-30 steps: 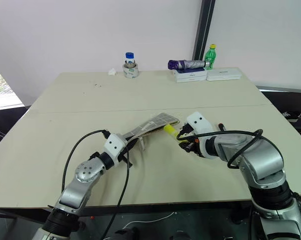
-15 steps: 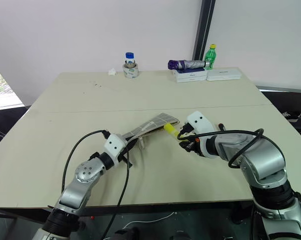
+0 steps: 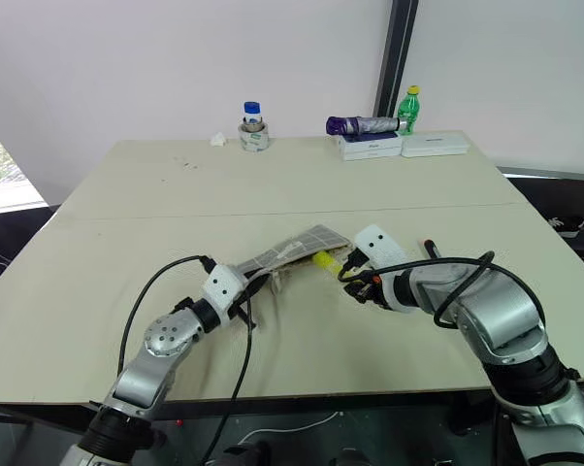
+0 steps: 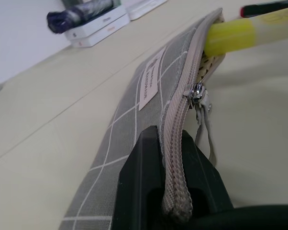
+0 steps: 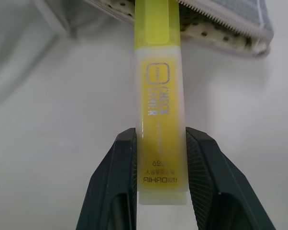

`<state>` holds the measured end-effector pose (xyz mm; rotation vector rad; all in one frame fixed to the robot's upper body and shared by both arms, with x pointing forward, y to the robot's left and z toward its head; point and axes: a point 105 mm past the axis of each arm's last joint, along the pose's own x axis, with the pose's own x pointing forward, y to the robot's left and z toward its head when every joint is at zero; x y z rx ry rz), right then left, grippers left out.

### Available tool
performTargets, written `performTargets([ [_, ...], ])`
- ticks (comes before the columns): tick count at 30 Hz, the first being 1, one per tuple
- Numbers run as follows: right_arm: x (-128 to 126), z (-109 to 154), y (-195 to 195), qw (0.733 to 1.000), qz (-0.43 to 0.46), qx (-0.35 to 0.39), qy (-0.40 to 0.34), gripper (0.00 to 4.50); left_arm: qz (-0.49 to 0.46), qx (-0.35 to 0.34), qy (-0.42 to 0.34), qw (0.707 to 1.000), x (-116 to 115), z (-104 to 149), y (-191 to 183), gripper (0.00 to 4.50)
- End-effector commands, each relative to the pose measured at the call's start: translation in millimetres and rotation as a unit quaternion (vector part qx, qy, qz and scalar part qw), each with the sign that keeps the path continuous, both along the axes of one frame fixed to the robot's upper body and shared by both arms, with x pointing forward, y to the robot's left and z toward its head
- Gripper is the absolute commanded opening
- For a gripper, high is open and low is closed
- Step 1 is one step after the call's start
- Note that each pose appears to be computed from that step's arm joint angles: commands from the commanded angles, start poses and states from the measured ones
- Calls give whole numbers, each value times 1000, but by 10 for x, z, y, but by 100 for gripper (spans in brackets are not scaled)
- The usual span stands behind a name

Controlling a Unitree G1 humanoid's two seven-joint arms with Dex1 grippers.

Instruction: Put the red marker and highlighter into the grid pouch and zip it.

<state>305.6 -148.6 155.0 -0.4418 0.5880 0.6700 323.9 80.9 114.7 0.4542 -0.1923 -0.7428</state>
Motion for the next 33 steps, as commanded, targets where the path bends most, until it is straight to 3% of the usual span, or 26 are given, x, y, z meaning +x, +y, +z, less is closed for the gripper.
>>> performTargets([
  [1,-67,103,127,998,61,-17,-23,84,-73,26,-40,996,-172,131,-136,0],
  [6,-139,21,187,992,114,-44,-8,84,-157,95,-51,982,-372,28,-176,0],
  [15,-132,50,254,989,144,-41,-16,84,-191,125,-57,972,-439,-26,-144,0],
  [22,-134,380,122,989,133,-24,-65,439,-131,90,-32,987,-259,18,-29,0],
  [26,-243,573,-18,986,140,-15,-87,439,-67,16,3,998,-79,131,17,0],
  [29,-200,570,-266,992,90,-21,-89,439,-30,-34,22,999,28,213,13,0],
  [33,55,459,-851,993,-67,-34,-94,439,7,-93,44,995,149,301,-33,0],
])
